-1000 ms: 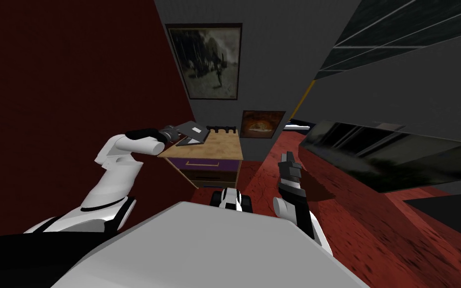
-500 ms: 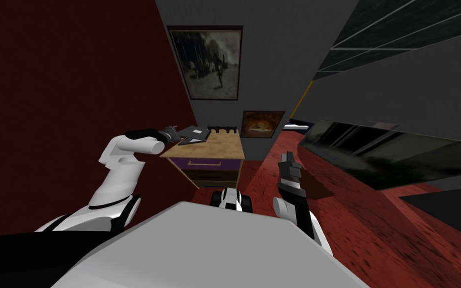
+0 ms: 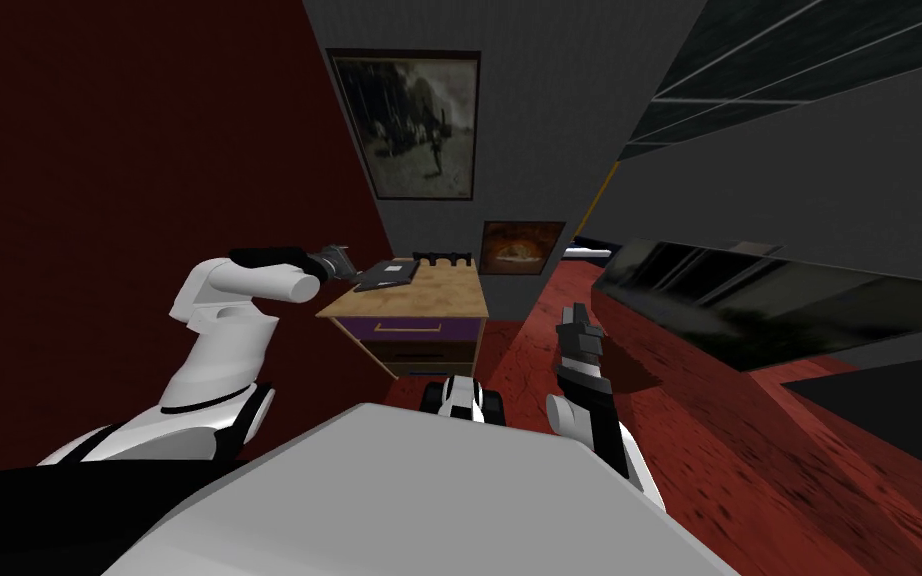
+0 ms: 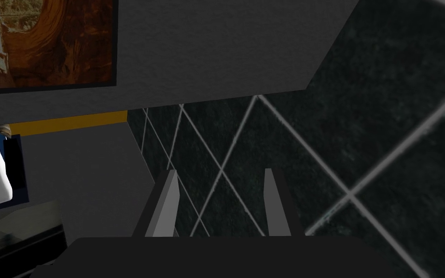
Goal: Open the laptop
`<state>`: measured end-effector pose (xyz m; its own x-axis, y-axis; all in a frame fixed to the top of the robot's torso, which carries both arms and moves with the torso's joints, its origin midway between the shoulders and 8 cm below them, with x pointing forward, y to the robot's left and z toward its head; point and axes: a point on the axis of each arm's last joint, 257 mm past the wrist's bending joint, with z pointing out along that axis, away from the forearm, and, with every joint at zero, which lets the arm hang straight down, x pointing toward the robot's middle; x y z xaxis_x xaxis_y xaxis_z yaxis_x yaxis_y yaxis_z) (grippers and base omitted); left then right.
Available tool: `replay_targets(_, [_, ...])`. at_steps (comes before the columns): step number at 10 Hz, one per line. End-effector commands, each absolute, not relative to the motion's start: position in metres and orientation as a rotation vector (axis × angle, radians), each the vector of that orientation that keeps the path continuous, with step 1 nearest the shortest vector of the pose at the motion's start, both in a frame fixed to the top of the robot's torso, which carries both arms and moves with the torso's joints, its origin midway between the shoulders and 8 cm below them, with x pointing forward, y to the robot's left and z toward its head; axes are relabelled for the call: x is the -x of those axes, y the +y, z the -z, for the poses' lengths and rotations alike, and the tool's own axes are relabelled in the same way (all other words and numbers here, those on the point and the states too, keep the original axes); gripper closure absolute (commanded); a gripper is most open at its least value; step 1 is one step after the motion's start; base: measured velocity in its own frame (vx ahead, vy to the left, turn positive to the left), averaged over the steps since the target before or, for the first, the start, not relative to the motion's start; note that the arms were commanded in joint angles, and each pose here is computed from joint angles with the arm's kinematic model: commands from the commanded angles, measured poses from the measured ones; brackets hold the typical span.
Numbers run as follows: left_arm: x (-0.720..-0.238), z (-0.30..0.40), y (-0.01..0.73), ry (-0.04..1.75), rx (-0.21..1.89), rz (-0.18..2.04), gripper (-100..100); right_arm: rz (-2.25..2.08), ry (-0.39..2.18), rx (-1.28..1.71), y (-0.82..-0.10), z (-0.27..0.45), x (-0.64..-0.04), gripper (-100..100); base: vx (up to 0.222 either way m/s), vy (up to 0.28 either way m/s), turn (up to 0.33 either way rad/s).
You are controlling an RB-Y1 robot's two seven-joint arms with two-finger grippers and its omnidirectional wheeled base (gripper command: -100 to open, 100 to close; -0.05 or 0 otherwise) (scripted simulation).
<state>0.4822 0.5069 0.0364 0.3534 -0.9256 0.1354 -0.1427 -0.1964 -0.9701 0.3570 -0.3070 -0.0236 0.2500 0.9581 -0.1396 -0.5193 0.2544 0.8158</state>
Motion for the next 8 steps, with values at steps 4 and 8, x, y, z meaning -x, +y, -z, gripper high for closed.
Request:
replay_targets(4, [-0.4771,-0.0456,0.5077,0.971,1.613,0.966,0,-1.137,0.736,-0.729,-0.3070,0.0236,-0.3570,0,-0.002,0.006,-0.011])
replay_targets(8, [-0.4771,-0.0456,0.5077,0.971,1.613,0.966,0,-1.137,0.736,-0.729,-0.3070,0.0236,-0.3570,0,0.000,0.000,0.000])
